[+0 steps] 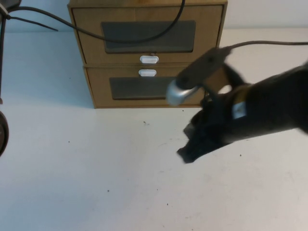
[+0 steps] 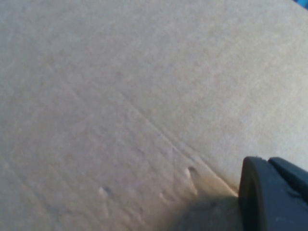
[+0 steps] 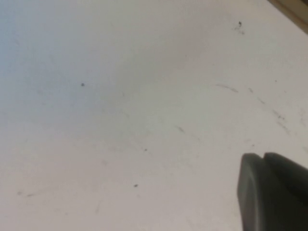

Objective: Open the shoe box
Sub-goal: 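Pull the top drawer of the cardboard box fully open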

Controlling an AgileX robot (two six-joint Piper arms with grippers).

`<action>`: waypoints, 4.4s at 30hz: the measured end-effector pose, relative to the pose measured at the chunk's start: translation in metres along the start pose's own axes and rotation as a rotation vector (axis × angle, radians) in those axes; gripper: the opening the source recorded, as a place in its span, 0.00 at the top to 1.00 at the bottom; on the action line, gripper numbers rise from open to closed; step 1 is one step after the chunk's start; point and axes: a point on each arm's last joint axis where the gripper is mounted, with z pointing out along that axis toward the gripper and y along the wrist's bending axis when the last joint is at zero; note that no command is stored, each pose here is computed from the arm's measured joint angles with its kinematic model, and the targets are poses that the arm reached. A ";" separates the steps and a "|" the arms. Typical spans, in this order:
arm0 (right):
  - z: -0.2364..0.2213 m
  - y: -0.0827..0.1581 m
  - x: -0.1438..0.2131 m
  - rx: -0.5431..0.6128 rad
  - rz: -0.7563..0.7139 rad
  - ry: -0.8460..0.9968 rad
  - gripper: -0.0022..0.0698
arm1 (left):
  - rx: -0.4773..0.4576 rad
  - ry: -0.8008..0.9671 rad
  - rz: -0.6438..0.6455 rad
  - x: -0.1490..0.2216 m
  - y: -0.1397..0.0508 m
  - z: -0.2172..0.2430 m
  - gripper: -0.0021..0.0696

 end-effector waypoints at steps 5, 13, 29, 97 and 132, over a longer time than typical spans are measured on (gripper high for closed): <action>0.035 0.022 -0.012 0.207 -0.252 0.039 0.99 | 0.000 0.000 -0.002 0.000 0.000 0.000 0.98; 0.075 0.039 -0.024 0.530 -0.594 -0.060 0.99 | 0.000 0.000 -0.009 0.000 0.000 0.000 0.98; 0.107 0.039 -0.048 0.681 -0.830 -0.251 0.67 | 0.000 0.000 -0.025 0.000 0.000 0.000 0.98; 0.161 -0.019 -0.087 0.669 -0.838 -0.255 0.67 | 0.009 0.019 -0.157 0.001 -0.002 -0.002 0.98; 0.164 -0.029 -0.088 0.697 -0.886 -0.209 0.96 | 0.010 0.018 -0.164 0.001 -0.002 -0.002 0.98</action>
